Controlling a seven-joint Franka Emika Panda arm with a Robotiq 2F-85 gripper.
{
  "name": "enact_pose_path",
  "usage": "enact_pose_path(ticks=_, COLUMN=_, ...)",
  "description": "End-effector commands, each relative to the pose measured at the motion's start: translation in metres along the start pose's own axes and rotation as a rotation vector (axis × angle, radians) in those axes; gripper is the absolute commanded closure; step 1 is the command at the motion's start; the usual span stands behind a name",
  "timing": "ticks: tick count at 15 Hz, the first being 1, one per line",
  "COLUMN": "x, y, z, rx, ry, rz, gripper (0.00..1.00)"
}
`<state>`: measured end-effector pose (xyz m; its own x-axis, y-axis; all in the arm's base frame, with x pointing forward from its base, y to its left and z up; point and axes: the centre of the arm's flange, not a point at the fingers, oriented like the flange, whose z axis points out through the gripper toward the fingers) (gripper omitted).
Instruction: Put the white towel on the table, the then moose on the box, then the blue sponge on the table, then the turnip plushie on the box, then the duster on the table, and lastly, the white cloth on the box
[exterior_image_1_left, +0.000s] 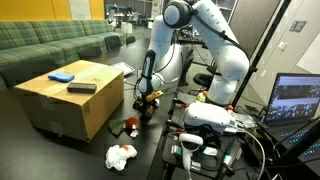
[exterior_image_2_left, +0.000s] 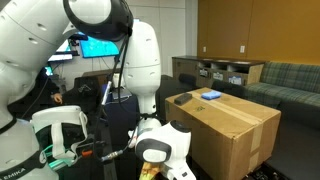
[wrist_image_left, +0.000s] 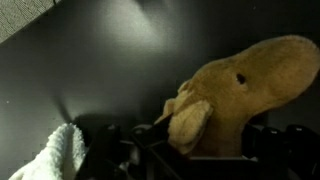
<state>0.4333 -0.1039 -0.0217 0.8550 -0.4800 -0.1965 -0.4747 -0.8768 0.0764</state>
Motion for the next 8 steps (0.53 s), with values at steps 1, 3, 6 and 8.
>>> enact_pose_path(ticks=1, x=-0.008, y=-0.003, z=0.01, rx=0.036, ry=-0.055, rz=-0.045, gripper=0.9)
enact_pose_path(ticks=3, x=-0.018, y=-0.018, z=0.001, rx=0.068, ry=-0.077, rz=-0.109, gripper=1.0)
enact_pose_path(ticks=6, x=-0.039, y=-0.05, z=-0.025, rx=0.135, ry=-0.088, rz=-0.231, gripper=1.0)
enact_pose_path(ticks=8, x=-0.055, y=-0.074, z=-0.049, rx=0.169, ry=-0.09, rz=-0.311, gripper=1.0)
